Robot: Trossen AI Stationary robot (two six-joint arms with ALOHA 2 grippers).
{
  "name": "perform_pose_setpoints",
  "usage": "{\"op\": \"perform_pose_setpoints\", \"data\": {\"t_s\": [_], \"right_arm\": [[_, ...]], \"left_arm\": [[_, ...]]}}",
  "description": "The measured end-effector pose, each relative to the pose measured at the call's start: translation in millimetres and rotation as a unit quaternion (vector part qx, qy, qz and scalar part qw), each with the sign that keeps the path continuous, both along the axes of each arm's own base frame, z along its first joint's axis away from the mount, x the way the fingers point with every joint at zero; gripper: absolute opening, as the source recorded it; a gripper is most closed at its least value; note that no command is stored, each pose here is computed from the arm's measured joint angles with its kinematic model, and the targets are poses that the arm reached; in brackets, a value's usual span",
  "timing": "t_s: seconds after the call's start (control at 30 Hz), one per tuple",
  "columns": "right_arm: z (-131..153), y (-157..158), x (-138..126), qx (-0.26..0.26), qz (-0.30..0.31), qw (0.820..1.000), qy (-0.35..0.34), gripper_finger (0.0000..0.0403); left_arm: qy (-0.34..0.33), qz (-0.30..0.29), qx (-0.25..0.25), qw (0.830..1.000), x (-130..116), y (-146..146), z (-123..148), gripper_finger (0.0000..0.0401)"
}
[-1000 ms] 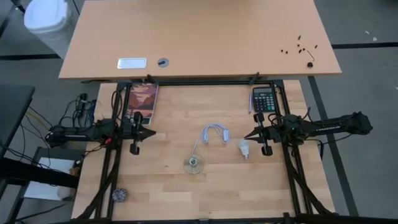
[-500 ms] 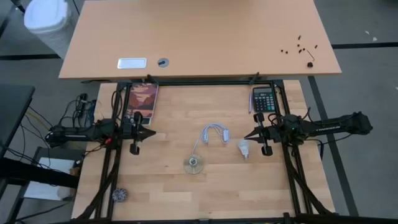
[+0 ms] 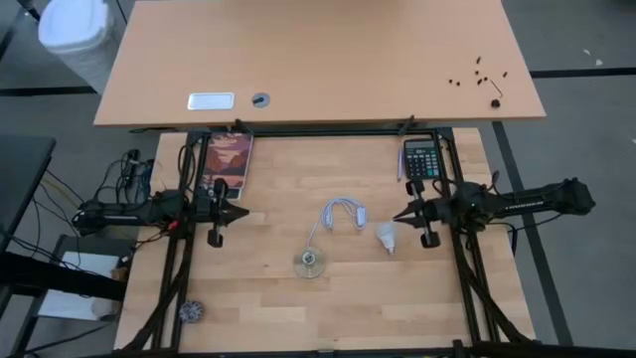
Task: Screw lightbulb
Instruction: Insert the lightbulb into the lamp
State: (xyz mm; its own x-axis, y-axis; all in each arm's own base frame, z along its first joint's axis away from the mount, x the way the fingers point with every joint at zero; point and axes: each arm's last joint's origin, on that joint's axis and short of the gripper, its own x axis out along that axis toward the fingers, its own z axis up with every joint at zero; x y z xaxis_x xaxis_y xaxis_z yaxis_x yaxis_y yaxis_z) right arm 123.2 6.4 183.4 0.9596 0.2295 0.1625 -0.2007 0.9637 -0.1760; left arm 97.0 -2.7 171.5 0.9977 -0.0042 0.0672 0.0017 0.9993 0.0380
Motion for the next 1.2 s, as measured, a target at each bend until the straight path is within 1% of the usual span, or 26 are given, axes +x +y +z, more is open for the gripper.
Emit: {"op": "perform_pose_setpoints", "data": {"t_s": [0.1, 0.23, 0.33, 0.4, 0.47, 0.5, 0.57, 0.63, 0.67, 0.77, 0.83, 0.9, 1.0, 1.03, 1.1, 1.2], "right_arm": [[5, 0, -1, 0.043, 0.009, 0.999, -0.015, 0.0027], [11, 0, -3, 0.072, 0.018, 0.996, -0.042, 0.0029], [13, 0, -3, 0.104, 0.027, 0.993, -0.046, 0.0028], [15, 0, -4, 0.113, 0.030, 0.992, -0.053, 0.0027], [19, -1, -5, 0.115, 0.020, 0.990, -0.074, 0.0028], [21, -1, -6, 0.125, 0.016, 0.989, -0.083, 0.0028], [25, -1, -7, 0.144, 0.020, 0.984, -0.103, 0.0028], [29, -1, -10, 0.144, 0.023, 0.981, -0.130, 0.0027], [32, -2, -11, 0.143, 0.022, 0.979, -0.144, 0.0027], [34, -2, -12, 0.147, 0.012, 0.976, -0.159, 0.0029], [33, -3, -12, 0.150, 0.001, 0.976, -0.157, 0.0028], [33, -4, -11, 0.165, -0.013, 0.974, -0.153, 0.0027], [30, -6, -8, 0.199, -0.034, 0.970, -0.137, 0.0026], [28, -6, -6, 0.203, -0.039, 0.971, -0.125, 0.0026], [24, -8, -1, 0.209, -0.054, 0.973, -0.080, 0.0026], [22, -12, 8, 0.218, -0.097, 0.971, -0.010, 0.0026]], "left_arm": [[0.000, 0.000, 0.000, 1.000, 0, 0, 0, 0.0022], [0.000, 0.007, 0.000, 1.000, 0, 0, 0, 0.0022], [0.000, 0.020, -0.001, 1.000, 0, 1, 0, 0.0022], [0.000, 0.024, -0.001, 1.000, 0, 1, 0, 0.0022], [0.000, 0.025, -0.002, 1.000, 0, 1, 0, 0.0022], [-0.002, 0.024, -0.010, 1.000, 0, 1, 0, 0.0022], [-0.013, 0.017, -0.051, 0.998, 0, 1, 2, 0.0022], [-0.030, 0.012, -0.099, 0.995, -1, 1, 5, 0.0022], [-0.037, 0.011, -0.115, 0.993, -1, 1, 7, 0.0022], [-0.058, 0.007, -0.132, 0.990, -1, 1, 11, 0.0022], [-0.068, 0.005, -0.131, 0.989, -2, 1, 13, 0.0022], [-0.073, 0.008, -0.132, 0.988, -2, 1, 14, 0.0022], [-0.089, 0.041, -0.138, 0.986, -3, 4, 16, 0.0022], [-0.096, 0.055, -0.139, 0.984, -3, 4, 17, 0.0022], [-0.115, 0.084, -0.142, 0.980, -4, 6, 20, 0.0022], [-0.144, 0.114, -0.141, 0.973, -6, 8, 25, 0.0022]]}}
